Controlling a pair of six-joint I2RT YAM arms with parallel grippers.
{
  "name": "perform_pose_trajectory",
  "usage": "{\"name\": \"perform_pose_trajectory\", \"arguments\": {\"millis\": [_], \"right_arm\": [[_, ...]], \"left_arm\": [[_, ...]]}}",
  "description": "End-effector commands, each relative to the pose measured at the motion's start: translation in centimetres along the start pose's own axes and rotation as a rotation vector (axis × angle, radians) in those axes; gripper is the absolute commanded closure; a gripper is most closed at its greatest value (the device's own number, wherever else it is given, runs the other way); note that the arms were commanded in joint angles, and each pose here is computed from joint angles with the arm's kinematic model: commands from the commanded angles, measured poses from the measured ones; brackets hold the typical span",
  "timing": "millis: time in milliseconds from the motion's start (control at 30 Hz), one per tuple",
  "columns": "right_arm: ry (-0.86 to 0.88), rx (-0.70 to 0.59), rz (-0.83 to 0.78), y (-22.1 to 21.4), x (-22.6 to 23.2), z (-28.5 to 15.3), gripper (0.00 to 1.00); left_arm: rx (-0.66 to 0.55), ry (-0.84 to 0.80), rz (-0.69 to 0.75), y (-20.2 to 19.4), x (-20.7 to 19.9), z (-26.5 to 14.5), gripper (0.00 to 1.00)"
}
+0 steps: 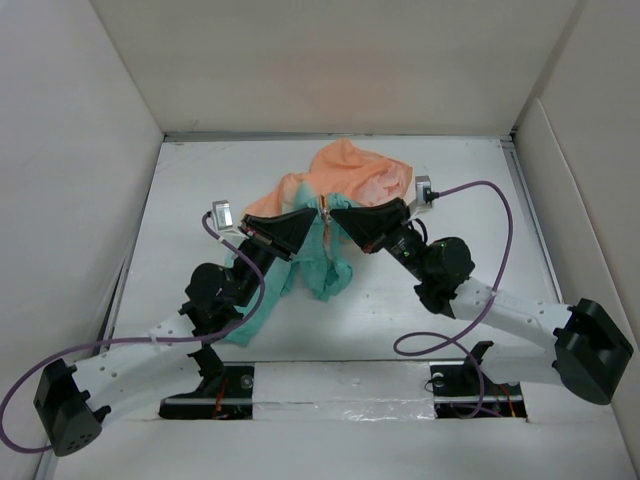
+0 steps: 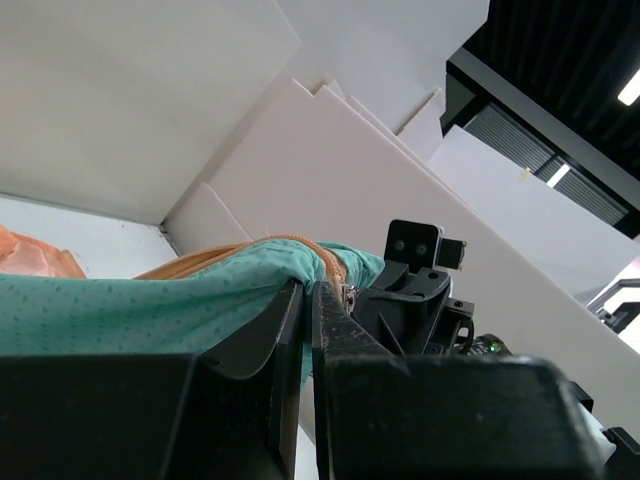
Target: Zip up the jacket
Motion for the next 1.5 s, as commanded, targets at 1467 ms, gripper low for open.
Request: {"name": "perform_pose_trajectory", "arguments": {"millis": [1467], "right_arm": [[-0.027, -0.217, -0.073, 0.7, 2.6, 0.1, 1.00]], "left_arm": [[-0.143, 0.029, -0.086, 1.1, -0.8, -0.2, 1.00]]}}
Point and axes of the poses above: each gripper's point midway between its finger pads, its own z axis out along the fingers, its own x axis along the line the jaws close on, y = z × x, the point moved 6 cm from there along -z, back along the fingers, and after that the axes turned 5 degrees about -z, right-handed, at the moved point
